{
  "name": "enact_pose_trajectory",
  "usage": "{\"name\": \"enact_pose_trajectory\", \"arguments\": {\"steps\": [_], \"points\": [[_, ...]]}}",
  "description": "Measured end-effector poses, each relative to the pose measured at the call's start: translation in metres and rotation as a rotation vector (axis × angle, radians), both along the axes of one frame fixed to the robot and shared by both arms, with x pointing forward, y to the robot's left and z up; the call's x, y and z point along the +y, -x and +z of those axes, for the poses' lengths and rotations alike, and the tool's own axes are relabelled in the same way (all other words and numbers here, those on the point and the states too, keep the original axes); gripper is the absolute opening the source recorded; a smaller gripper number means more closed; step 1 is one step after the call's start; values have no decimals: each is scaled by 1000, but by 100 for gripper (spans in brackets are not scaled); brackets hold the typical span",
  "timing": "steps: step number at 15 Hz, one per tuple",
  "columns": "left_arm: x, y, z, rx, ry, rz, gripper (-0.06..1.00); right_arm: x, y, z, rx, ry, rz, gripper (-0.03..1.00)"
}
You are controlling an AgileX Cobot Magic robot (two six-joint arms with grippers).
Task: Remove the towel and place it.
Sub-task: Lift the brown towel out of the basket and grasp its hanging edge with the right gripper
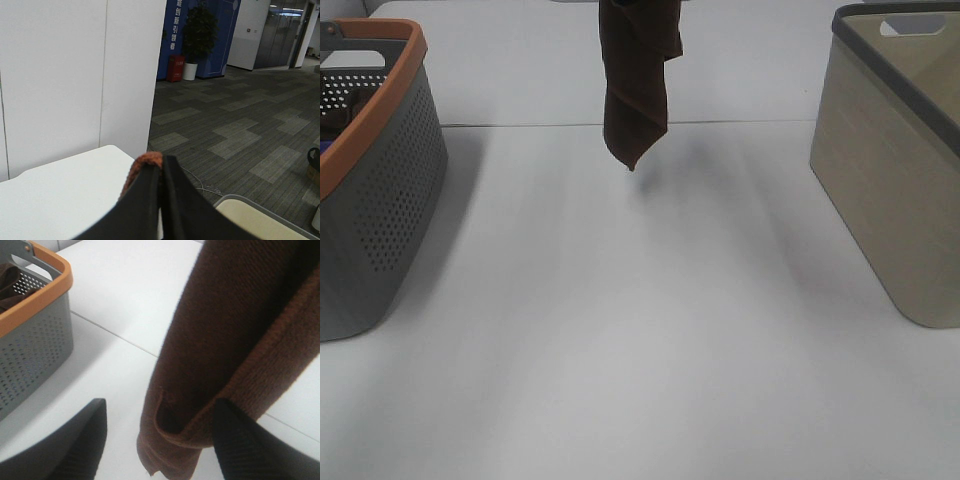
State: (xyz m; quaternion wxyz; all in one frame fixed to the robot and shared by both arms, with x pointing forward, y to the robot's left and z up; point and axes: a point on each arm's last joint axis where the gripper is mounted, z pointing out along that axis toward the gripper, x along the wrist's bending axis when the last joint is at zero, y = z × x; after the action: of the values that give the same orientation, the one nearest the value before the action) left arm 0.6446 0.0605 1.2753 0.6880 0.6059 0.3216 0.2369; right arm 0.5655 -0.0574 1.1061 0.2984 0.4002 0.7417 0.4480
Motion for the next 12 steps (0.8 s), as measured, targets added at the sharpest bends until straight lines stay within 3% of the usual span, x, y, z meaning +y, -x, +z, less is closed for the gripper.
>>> {"name": "enact_pose_trajectory", "arguments": {"steps": [4, 12], "points": [[0, 0, 0, 0, 0, 0, 0, -16, -13, -3, -1, 15, -63, 54], [0, 0, 0, -1, -2, 2, 0, -9, -19, -14, -3, 16, -36, 49]]}}
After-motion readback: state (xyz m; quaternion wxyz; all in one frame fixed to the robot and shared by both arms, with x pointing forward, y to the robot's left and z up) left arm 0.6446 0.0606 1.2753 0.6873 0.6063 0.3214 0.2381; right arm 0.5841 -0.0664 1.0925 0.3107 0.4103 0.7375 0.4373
